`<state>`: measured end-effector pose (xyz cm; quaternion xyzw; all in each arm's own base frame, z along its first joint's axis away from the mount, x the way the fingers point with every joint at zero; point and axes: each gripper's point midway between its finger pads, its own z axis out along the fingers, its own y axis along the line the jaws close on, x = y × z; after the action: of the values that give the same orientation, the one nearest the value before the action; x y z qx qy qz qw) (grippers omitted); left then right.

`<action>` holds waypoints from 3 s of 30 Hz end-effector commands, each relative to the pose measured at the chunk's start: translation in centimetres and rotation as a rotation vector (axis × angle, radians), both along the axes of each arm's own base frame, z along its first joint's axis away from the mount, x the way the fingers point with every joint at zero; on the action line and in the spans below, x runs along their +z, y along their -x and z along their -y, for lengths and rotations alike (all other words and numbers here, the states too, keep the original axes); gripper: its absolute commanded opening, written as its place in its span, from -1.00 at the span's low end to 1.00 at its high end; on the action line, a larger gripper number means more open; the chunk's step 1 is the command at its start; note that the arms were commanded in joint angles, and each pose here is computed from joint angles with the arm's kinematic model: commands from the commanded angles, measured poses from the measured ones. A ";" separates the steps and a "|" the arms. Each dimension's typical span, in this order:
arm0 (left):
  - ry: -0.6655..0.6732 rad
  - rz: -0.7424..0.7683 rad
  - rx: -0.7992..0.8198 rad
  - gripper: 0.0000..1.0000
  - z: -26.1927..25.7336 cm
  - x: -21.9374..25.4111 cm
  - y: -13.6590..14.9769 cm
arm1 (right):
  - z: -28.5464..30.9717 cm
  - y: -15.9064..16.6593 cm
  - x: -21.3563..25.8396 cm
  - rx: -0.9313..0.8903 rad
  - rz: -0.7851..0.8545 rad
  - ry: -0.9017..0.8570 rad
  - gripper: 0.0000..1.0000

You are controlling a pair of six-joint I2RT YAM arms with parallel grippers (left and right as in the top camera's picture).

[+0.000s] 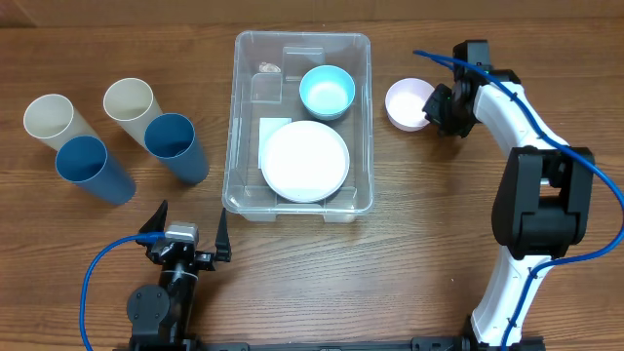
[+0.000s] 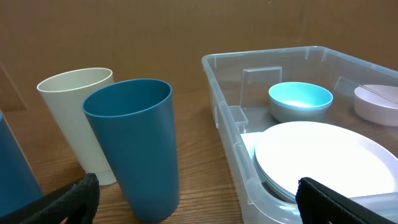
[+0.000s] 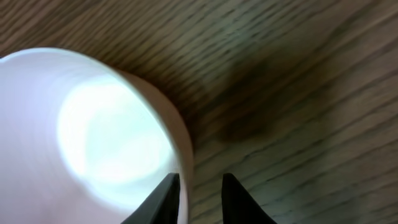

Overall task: Pack container
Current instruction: 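Grasp the pink bowl and stack it onto the bowls in the container, then release the pink bowl and raise the right gripper away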

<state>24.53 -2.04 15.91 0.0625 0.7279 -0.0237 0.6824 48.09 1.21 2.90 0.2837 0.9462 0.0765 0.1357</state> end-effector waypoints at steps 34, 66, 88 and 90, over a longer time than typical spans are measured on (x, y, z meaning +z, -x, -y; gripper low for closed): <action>-0.012 0.003 0.013 1.00 -0.3 -0.1 0.0 | -20.3 -1.8 14.8 0.425 0.222 0.054 -0.92; -0.012 0.003 0.013 1.00 -0.3 -0.1 0.0 | -21.1 -2.4 18.8 0.479 0.307 0.032 0.54; -0.013 0.003 0.013 1.00 -0.3 -0.1 0.0 | 14.8 4.2 29.9 -0.293 0.299 0.207 1.00; -0.012 0.017 0.008 1.00 -0.2 0.3 0.0 | 15.0 4.3 29.9 -0.297 0.299 0.207 1.00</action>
<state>24.53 -2.04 15.91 0.0625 0.7279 -0.0237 0.6824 43.97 -13.64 32.36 0.3867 0.8696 0.0010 0.3069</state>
